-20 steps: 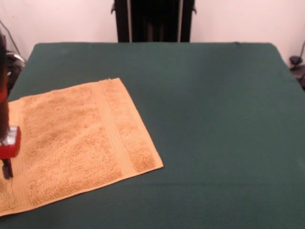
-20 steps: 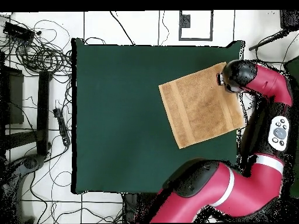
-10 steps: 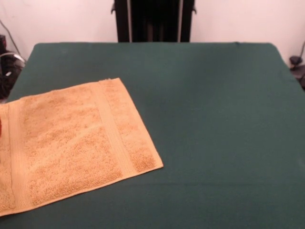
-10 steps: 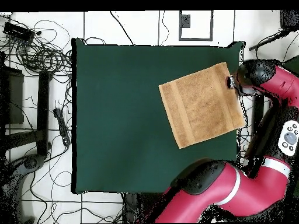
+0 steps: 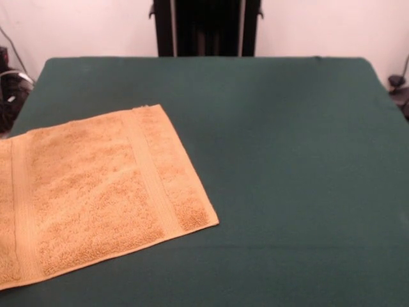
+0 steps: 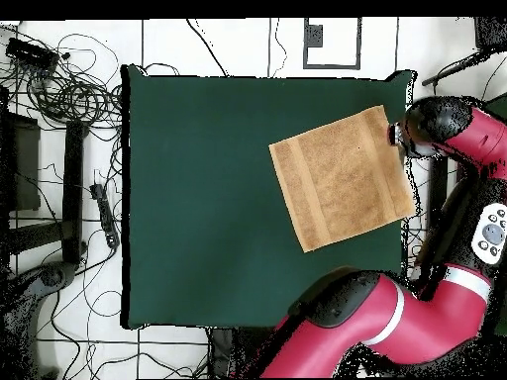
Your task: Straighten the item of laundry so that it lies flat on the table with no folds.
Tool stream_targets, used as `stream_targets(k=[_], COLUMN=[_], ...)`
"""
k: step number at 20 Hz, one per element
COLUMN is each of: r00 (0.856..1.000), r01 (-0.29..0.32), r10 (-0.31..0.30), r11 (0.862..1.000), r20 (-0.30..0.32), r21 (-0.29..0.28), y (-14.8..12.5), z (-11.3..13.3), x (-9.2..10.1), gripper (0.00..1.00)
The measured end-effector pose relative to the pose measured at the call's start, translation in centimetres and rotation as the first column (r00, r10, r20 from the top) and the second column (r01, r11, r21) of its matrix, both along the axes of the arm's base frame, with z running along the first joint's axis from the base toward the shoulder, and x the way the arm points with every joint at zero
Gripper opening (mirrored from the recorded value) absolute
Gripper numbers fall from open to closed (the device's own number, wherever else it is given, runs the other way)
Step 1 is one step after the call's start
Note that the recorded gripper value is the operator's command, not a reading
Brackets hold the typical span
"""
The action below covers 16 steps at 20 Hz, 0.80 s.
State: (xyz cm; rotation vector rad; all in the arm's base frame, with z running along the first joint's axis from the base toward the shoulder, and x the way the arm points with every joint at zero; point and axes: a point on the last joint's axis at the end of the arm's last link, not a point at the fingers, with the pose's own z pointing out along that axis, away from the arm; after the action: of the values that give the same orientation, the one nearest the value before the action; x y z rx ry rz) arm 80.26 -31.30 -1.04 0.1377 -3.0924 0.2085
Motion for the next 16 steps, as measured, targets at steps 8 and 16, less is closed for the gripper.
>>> stream_targets(k=[8,16], r00=[0.999,0.998], r01=[0.007,0.011], r10=[-0.006,-0.008], r11=[1.000,0.999], r20=[0.035,0.060], r21=[-0.022,-0.037], y=[-0.9,-1.4], z=[1.0,2.0], x=[1.0,1.6], gripper=[1.00,1.00])
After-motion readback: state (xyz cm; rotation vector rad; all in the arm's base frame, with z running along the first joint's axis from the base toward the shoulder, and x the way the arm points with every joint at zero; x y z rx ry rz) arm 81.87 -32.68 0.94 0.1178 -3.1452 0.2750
